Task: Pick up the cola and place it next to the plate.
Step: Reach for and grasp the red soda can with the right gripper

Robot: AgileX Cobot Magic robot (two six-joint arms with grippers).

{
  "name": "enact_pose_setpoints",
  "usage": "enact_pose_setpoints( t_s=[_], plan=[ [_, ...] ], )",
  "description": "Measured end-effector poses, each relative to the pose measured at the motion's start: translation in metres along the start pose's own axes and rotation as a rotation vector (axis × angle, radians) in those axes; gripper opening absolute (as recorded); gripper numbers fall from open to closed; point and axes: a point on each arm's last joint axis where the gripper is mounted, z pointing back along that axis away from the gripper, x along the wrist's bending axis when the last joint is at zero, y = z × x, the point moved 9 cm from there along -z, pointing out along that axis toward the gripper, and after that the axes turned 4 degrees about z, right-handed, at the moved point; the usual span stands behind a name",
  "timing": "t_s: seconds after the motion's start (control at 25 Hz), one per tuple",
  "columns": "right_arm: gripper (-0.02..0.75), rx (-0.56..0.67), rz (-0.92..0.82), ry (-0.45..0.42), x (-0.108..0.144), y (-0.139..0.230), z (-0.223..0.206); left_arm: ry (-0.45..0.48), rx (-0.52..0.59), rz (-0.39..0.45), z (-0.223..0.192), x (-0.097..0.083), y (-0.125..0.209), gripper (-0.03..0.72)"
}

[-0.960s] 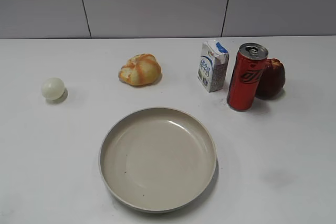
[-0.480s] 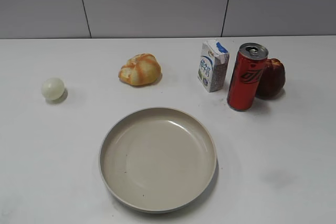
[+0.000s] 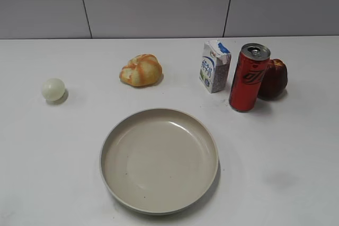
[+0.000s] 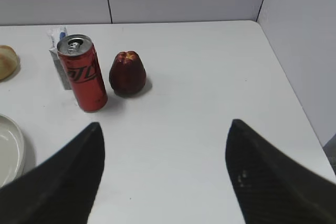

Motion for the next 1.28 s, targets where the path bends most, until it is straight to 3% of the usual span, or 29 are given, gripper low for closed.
enact_pose_setpoints(
  t_s=[0.32, 0.76, 1.04, 1.28],
  plan=[
    [0.574, 0.283, -0.038, -0.052, 0.010, -0.041, -0.068, 0.000, 0.000, 0.000, 0.000, 0.000, 0.000, 0.264],
    [0.574, 0.795, -0.078, -0.110, 0.028, -0.040, -0.195, 0.000, 0.000, 0.000, 0.000, 0.000, 0.000, 0.257],
    [0.574, 0.838, -0.108, -0.100, 0.031, -0.054, -0.272, 0.000, 0.000, 0.000, 0.000, 0.000, 0.000, 0.246],
    [0.574, 0.811, -0.109, -0.127, 0.055, -0.067, -0.299, 0.000, 0.000, 0.000, 0.000, 0.000, 0.000, 0.238]
  ],
)
